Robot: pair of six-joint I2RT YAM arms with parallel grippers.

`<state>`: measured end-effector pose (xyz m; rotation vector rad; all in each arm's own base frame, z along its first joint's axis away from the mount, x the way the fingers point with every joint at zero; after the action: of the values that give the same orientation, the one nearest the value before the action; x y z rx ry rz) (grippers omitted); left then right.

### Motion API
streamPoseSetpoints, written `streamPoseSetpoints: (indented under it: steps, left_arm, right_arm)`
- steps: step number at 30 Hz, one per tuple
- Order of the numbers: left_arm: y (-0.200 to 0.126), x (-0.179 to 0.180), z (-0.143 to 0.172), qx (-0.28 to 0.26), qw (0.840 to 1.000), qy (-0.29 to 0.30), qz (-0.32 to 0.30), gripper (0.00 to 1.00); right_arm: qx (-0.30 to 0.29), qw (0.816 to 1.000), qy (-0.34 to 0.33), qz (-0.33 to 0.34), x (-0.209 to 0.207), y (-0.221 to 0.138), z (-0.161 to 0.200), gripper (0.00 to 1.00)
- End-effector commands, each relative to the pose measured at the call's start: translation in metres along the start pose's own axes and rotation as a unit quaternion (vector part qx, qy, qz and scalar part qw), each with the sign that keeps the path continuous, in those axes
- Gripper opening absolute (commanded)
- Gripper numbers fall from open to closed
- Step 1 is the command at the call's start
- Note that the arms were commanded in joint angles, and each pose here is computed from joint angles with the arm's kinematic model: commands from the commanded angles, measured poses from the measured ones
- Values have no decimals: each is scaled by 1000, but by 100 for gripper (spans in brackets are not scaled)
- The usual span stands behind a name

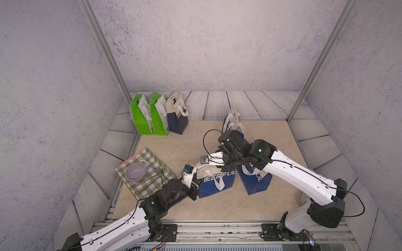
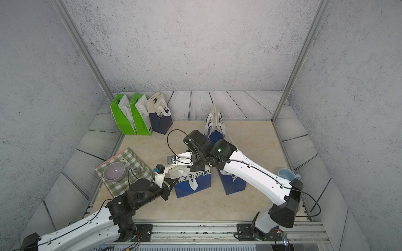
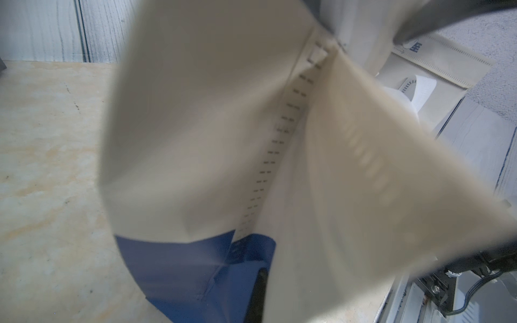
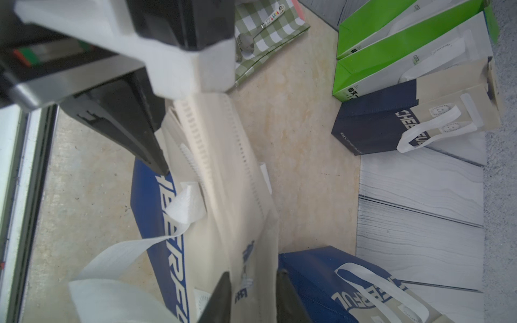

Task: Open the takeout bag
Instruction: Open the takeout bag at the center of the board.

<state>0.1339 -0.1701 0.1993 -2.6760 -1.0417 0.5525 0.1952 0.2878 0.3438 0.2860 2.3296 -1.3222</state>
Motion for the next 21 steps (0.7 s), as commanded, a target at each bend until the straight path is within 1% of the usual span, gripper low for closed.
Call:
streamPoseSetpoints:
  steps: [1, 6, 10, 14, 17, 21]
  left_arm:
    - [0, 2, 6, 23, 1000, 5, -8, 0]
    - [0, 2, 6, 22, 1000, 4, -9, 0]
    - [0, 2, 7, 24, 1000, 6, -9, 0]
    - [0, 3, 7, 25, 1000, 5, -9, 0]
    - [0, 3, 8, 25, 1000, 5, -9, 0]
    - [0, 3, 8, 25, 1000, 6, -9, 0]
  right_arm:
    - [-7, 999, 18, 40, -5, -10, 3, 36]
    - [-13, 997, 31, 71, -4, -11, 10, 37]
    - [-30, 994, 45, 96, -1, -14, 15, 37]
    - [-71, 989, 52, 116, 7, -21, 20, 38]
    - [-93, 988, 56, 109, 15, -23, 22, 38]
    - [-103, 987, 60, 103, 20, -18, 25, 38]
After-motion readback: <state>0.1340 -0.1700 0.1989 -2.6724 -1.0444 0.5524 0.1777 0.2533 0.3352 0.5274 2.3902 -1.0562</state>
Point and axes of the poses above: each gripper's point midway between its finger pads, its own y axis out along the fingers, its own x axis along the line the jaws close on, z = x × y, the point moved 8 cm from there along -y, back along the fingers, and after that the axes turned 4 degrees about y, right-handed, at the moved point
